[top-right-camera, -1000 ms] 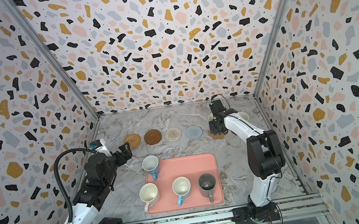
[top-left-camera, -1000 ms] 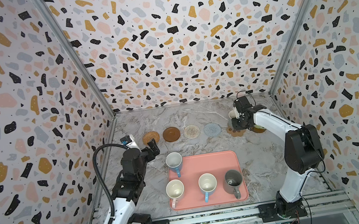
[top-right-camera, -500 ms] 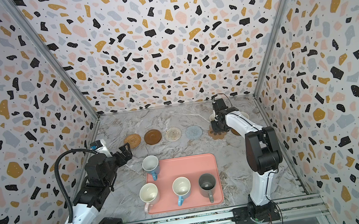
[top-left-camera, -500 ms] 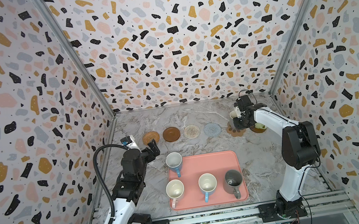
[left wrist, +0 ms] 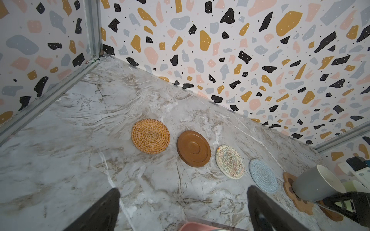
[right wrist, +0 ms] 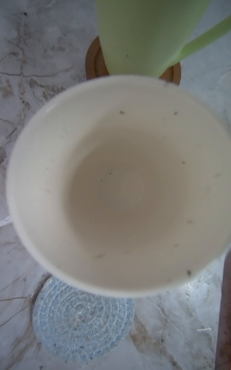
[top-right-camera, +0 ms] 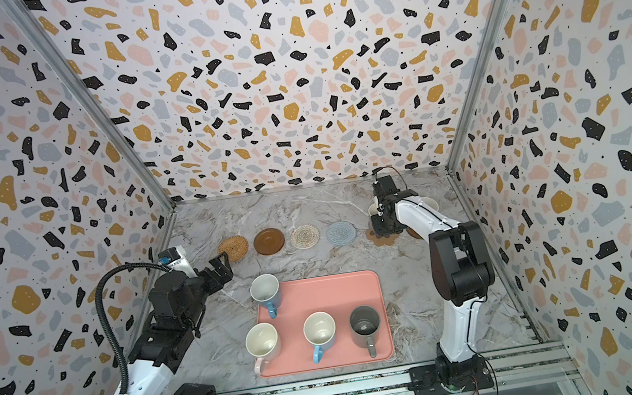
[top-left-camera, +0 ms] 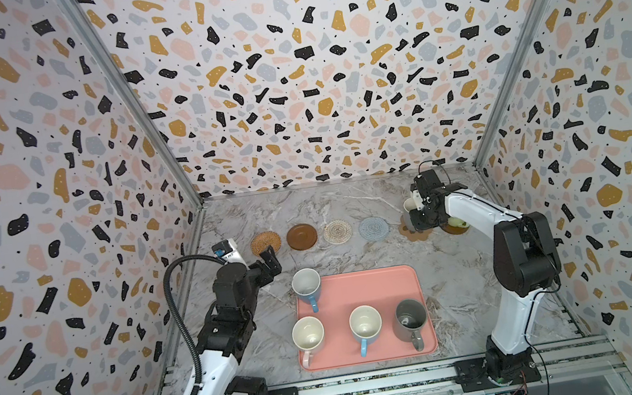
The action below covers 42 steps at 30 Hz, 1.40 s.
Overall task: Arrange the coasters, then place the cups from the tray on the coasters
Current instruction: 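Lower the grey-handled mug onto the paw-shaped cork coaster with the right gripper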
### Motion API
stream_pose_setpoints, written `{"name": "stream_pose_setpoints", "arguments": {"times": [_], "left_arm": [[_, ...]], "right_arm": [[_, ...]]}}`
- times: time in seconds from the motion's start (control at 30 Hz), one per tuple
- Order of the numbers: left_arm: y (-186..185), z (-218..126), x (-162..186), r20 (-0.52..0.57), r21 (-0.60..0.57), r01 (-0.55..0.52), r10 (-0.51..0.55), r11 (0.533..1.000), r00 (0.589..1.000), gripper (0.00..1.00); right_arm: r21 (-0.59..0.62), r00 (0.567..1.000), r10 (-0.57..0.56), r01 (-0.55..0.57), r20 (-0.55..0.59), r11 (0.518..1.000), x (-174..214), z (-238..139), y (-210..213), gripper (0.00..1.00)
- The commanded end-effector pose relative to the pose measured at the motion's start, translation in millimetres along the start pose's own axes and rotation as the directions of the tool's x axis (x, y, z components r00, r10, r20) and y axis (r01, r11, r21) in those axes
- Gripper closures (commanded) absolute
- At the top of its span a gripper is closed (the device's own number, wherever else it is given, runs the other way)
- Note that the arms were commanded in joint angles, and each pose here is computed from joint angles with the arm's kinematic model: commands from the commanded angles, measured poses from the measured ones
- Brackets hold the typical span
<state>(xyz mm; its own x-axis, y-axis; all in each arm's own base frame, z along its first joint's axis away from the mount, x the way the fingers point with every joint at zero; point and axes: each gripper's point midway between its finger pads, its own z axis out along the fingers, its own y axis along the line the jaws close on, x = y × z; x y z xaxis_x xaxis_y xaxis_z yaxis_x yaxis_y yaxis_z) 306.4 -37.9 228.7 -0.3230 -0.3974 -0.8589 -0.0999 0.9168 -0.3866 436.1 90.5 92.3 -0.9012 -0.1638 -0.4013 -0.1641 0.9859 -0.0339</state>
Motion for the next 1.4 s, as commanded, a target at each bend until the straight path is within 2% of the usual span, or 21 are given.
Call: {"name": "stream_pose_setpoints", "arguments": {"times": [0.0, 0.8, 1.17, 1.37], "left_arm": [[-2.7, -1.2, -2.6, 0.021, 0.017, 0.004, -0.005, 1.000, 1.000, 0.00], [-2.4, -0.1, 1.8, 0.012, 0.022, 0.009, -0.009, 1.000, 1.000, 0.00], [-4.9, 1.2, -1.4, 0.017, 0.028, 0.007, -0.008, 1.000, 1.000, 0.00], [-3.6, 0.9, 0.4, 0.013, 0.026, 0.009, -0.009, 1.000, 1.000, 0.01]], "right_arm": [[0.006, 0.997, -0.001, 0.000, 0.078, 1.000, -21.5, -19.8, -3.8, 0.97], [-0.003, 0.999, 0.022, -0.022, 0.043, 1.000, 0.0, -8.9, -8.5, 0.97], [-0.019, 0.998, 0.041, -0.040, 0.038, 0.999, 8.6, -12.1, -6.3, 0.92], [-0.022, 0.998, 0.049, -0.048, 0.043, 0.999, 9.1, -14.5, -5.9, 0.83]]}}
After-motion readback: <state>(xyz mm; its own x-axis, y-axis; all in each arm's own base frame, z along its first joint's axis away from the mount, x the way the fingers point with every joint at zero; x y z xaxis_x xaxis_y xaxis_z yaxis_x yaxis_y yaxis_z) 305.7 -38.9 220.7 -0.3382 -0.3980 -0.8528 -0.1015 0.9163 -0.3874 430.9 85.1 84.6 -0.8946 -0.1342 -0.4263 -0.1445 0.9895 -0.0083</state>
